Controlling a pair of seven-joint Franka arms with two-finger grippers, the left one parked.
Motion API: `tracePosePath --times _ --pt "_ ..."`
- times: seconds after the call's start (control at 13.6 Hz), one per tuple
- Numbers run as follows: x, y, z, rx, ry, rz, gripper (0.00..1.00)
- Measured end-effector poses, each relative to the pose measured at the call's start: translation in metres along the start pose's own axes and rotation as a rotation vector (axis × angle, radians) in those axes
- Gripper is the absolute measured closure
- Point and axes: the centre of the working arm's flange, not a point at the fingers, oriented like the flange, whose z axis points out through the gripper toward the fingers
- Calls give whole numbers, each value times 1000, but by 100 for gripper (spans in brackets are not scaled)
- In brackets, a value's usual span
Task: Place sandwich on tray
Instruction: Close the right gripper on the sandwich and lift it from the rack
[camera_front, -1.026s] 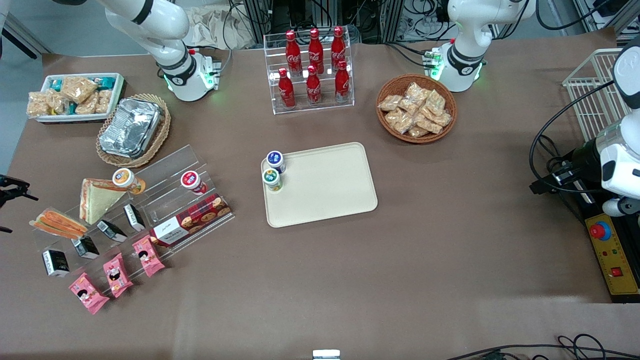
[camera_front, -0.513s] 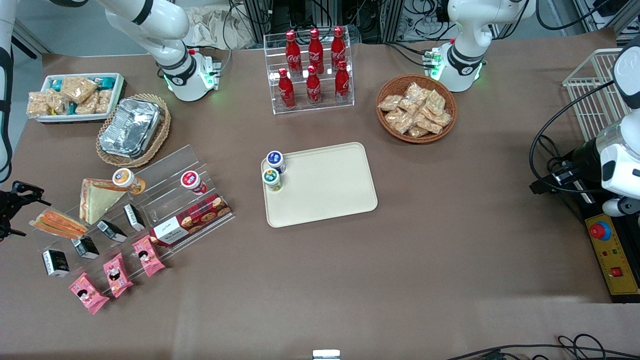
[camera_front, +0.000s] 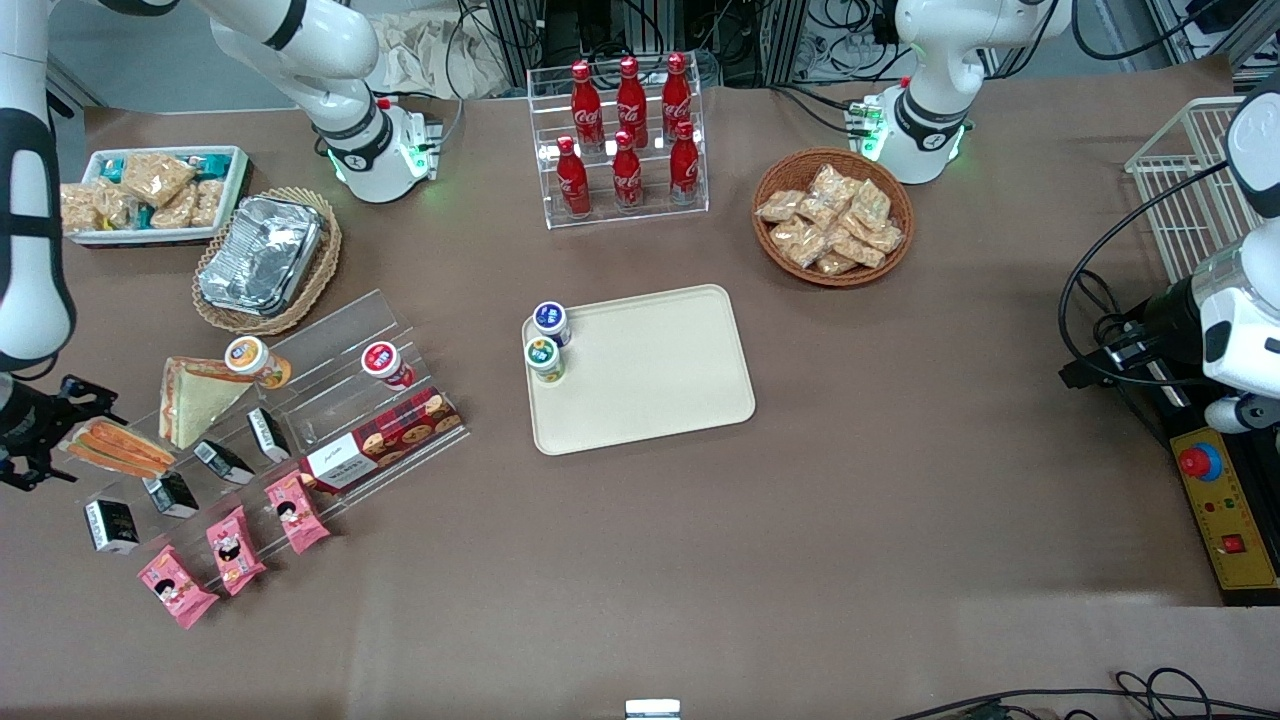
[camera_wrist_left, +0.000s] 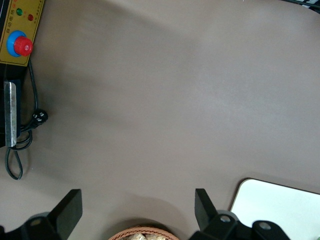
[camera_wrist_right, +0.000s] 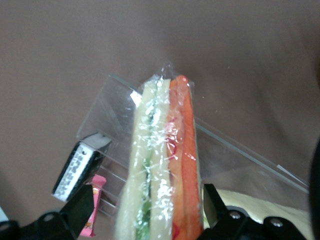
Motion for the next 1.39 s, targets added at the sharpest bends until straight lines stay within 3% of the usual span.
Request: tracePosePath --times 0.07,0.15,0.37,0.44,0.95,1.25,1.39 --pt "-2 2 4 -2 0 -3 7" --pt "-4 2 4 -1 -1 -5 15" --pt "-15 2 4 1 -3 -21 49" --pt "-17 3 4 2 -4 -25 56" --pt "-22 -1 -7 17 -62 -1 59" --pt "-28 -14 -42 -5 -107 6 77" --pt "-30 -17 -58 -27 -118 2 77"
